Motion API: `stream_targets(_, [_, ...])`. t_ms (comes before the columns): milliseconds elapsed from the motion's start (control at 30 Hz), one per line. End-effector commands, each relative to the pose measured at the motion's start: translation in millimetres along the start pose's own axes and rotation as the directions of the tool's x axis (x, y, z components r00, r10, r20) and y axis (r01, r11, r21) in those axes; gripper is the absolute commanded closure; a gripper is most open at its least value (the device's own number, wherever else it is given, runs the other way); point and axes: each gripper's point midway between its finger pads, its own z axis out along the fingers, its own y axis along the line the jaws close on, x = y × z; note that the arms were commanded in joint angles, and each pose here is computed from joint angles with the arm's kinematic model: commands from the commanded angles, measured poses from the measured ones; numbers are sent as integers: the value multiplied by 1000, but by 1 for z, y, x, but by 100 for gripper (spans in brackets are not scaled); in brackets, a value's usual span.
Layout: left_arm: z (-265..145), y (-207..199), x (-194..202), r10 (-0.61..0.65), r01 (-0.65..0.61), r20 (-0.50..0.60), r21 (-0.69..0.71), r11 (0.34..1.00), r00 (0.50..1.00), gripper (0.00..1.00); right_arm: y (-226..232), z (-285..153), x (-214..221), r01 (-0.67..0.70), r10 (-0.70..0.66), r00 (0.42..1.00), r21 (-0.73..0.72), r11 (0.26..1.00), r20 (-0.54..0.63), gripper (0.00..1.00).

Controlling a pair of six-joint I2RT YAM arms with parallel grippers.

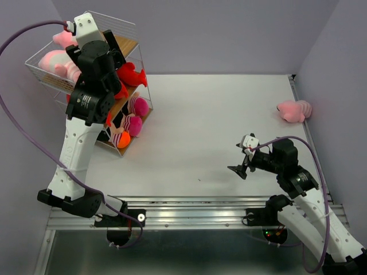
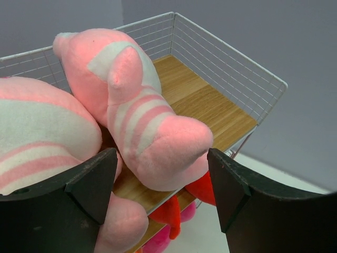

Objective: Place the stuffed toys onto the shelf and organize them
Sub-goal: Place the stuffed toy onto shelf

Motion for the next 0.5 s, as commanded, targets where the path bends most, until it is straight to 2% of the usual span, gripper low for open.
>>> stream_targets(0, [-17, 22, -40, -56, 59, 84, -25, 998, 995, 19, -4, 1, -8, 29, -29, 999, 9, 1000, 37, 0])
stream_targets(300, [-24, 22, -62, -100, 100, 135, 10, 995, 986, 18, -4, 1, -8, 28, -29, 999, 8, 1000, 36, 0])
stream_targets(467, [-23, 20, -60, -87, 86, 133, 12, 996, 987, 17, -4, 1, -8, 30, -30, 999, 8, 1000, 36, 0])
